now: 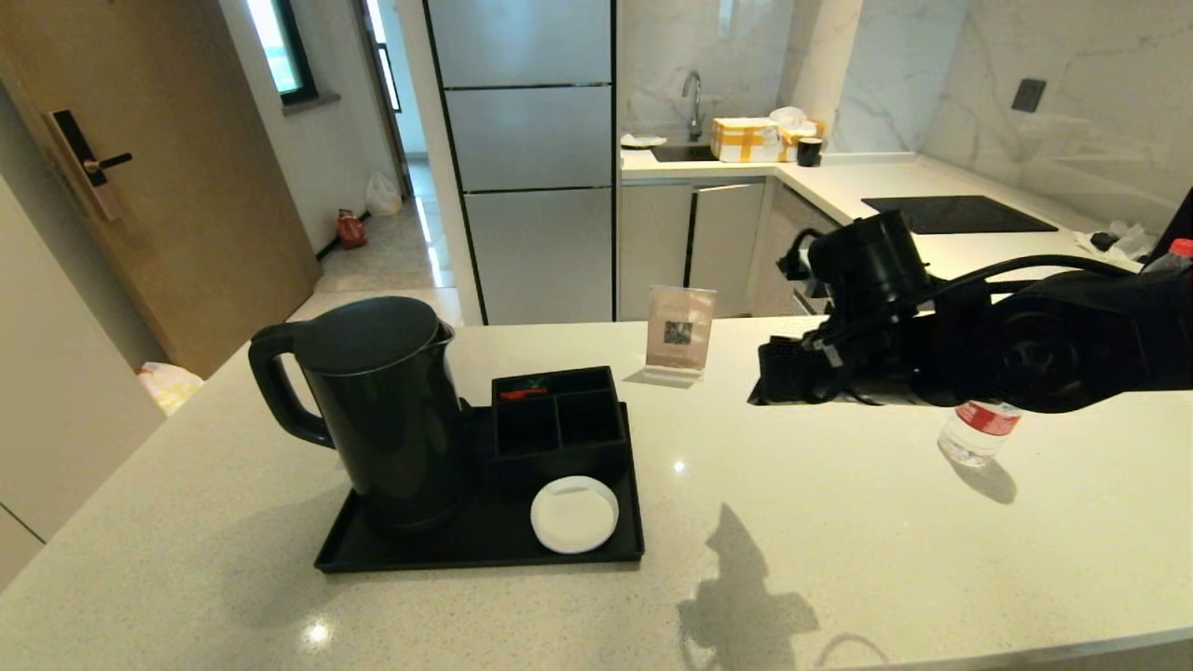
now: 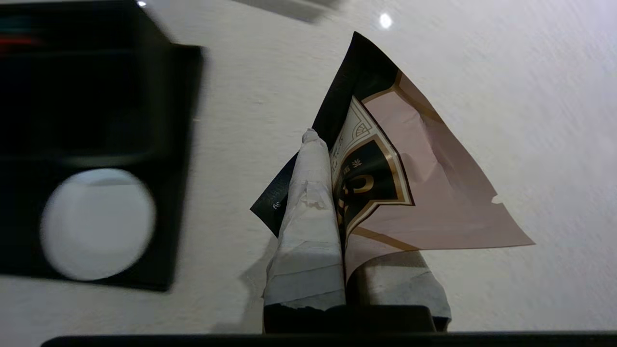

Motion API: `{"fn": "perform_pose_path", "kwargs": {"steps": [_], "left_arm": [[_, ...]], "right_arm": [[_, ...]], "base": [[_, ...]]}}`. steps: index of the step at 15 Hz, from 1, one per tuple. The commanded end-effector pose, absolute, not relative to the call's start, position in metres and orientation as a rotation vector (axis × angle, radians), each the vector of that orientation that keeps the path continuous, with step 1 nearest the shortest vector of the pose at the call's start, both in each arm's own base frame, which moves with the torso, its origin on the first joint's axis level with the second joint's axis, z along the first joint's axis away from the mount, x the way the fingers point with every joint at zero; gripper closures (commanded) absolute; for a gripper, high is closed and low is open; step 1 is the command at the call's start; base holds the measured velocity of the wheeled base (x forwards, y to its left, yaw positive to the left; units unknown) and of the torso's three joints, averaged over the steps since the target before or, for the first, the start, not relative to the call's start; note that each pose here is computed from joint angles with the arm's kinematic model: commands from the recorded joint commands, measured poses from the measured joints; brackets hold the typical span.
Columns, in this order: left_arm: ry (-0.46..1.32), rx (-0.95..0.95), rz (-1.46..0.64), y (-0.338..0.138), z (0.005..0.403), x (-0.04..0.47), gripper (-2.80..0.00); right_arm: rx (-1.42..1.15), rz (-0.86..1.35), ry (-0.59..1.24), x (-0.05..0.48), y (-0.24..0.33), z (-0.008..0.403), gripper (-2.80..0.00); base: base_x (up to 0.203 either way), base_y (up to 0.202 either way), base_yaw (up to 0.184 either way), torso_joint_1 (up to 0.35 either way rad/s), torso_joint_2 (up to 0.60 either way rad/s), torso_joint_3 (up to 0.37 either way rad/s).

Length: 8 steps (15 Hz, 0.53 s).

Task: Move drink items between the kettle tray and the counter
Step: Return the tea bag to its original position

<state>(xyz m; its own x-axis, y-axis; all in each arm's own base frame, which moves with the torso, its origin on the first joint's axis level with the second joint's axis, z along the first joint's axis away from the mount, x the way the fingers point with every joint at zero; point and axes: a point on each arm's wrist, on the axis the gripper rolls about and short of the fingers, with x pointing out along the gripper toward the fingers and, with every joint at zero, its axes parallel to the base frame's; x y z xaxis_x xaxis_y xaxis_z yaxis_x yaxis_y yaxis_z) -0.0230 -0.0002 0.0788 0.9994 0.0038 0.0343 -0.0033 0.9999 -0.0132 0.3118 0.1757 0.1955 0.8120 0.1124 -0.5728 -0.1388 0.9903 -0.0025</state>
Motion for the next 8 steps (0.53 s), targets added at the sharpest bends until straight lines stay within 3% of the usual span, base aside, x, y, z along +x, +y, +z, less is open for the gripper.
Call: {"fn": "perform_pose_path", "kwargs": {"steps": [1, 8], "left_arm": [[-0.034, -0.014, 0.004, 0.000, 0.079, -0.023, 0.00], [-0.034, -0.014, 0.004, 0.000, 0.079, -0.023, 0.00]], "right_arm": [[-0.066, 0.198, 0.569, 0.305, 0.198, 0.205, 0.00], [-0.209, 0.233, 0.532, 0.310, 0.273, 0.175, 0.00]], "base": [[0.000, 0.000, 0.000, 0.000, 0.00, 0.000], [0.000, 0.000, 0.000, 0.000, 0.00, 0.000]]}}
